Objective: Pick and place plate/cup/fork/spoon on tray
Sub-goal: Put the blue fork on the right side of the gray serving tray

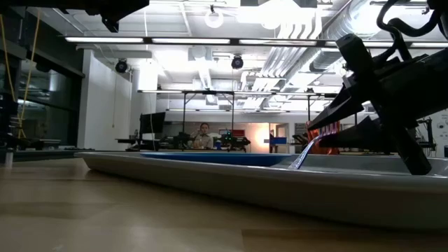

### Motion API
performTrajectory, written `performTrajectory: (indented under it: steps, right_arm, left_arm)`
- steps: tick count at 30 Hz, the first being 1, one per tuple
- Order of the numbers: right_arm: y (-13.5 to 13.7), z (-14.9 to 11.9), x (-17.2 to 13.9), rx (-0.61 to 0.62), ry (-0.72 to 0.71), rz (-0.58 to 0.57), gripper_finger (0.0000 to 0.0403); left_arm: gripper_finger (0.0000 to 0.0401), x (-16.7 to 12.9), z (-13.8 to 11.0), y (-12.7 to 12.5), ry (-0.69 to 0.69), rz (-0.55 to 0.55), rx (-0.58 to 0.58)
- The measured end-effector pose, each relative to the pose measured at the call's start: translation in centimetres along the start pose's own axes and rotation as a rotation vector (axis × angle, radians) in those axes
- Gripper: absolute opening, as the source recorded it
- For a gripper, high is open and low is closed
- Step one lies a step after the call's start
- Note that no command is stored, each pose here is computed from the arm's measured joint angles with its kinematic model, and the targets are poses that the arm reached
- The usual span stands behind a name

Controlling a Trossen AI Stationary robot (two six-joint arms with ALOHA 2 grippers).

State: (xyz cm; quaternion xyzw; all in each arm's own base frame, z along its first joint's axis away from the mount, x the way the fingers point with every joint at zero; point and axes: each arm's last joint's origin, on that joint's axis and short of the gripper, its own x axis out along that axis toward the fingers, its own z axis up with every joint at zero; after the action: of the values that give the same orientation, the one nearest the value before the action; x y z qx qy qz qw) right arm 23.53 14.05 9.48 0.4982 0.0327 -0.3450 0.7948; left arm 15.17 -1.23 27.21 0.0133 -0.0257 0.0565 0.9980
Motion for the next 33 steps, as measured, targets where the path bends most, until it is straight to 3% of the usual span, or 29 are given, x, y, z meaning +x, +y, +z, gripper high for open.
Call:
performTrajectory:
  steps: [19, 33]
  right_arm:
    - [-0.3, 1.2, 2.1, -0.004, 0.089, -0.117, 0.0122]
    - [0.4, 1.8, 1.4, -0.035, 0.229, -0.221, 0.0122]
  left_arm:
    - [0.0145, 0.0, 0.0, 0.0, 0.0, 0.0, -0.009]
    - [0.0145, 0.0, 0.0, 0.0, 0.001, 0.0, -0.009]
